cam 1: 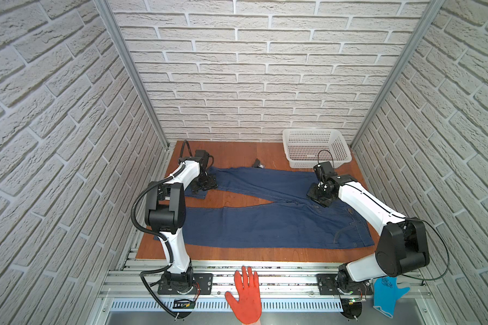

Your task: Fold and stack the trousers

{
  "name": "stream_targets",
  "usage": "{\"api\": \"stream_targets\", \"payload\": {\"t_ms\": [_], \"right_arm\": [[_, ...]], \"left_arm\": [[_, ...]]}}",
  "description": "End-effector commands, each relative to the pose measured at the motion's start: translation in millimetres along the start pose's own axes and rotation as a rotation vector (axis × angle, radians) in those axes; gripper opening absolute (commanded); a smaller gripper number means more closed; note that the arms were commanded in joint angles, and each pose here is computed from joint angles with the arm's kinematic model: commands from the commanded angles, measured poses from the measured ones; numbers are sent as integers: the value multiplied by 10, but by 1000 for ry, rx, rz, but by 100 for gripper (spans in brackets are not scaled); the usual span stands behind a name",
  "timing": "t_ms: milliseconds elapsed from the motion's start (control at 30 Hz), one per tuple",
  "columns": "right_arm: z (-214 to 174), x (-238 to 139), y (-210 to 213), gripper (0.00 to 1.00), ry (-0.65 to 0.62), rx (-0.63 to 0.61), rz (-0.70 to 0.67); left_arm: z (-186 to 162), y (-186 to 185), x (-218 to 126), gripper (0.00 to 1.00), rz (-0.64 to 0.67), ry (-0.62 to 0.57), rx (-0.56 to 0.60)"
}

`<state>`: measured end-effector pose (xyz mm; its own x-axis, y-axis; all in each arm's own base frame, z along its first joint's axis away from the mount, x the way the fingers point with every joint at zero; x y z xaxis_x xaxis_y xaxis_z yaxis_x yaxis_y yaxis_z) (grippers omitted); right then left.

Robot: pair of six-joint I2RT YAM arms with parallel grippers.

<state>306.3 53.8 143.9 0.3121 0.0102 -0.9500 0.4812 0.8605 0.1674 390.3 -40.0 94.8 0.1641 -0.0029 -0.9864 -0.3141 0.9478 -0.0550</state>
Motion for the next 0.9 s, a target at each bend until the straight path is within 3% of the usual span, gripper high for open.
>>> {"api": "stream_targets", "payload": {"t_ms": [0,400,667,800,867], "right_arm": [[-37,13,5,48,-15,3,10],[-124,155,-20,45,13,-6,1],[-103,135,-21,44,6,-21,-8],[-92,100,-18,43,-2,-23,-4],[-90,76,-17,43,-4,-23,-2]], "left_arm": [[12,70,128,78,65,20,23],[-73,255,298,59,185,74,35],[-8,291,363,25,207,72,30],[151,268,153,4,216,17,43],[311,248,-61,0,221,-29,52]]}}
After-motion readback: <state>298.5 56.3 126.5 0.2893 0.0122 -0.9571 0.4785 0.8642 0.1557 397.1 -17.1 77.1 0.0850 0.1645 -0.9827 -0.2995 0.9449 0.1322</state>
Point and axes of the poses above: each gripper's point midway between its finger pads, its own x axis out along the fingers, its own y axis along the line the jaws close on, z = x × y, the point moved 4 cm from there along -x, back along the fingers, and after that the axes turned 4 degrees about -x, right-handed, at the moved point
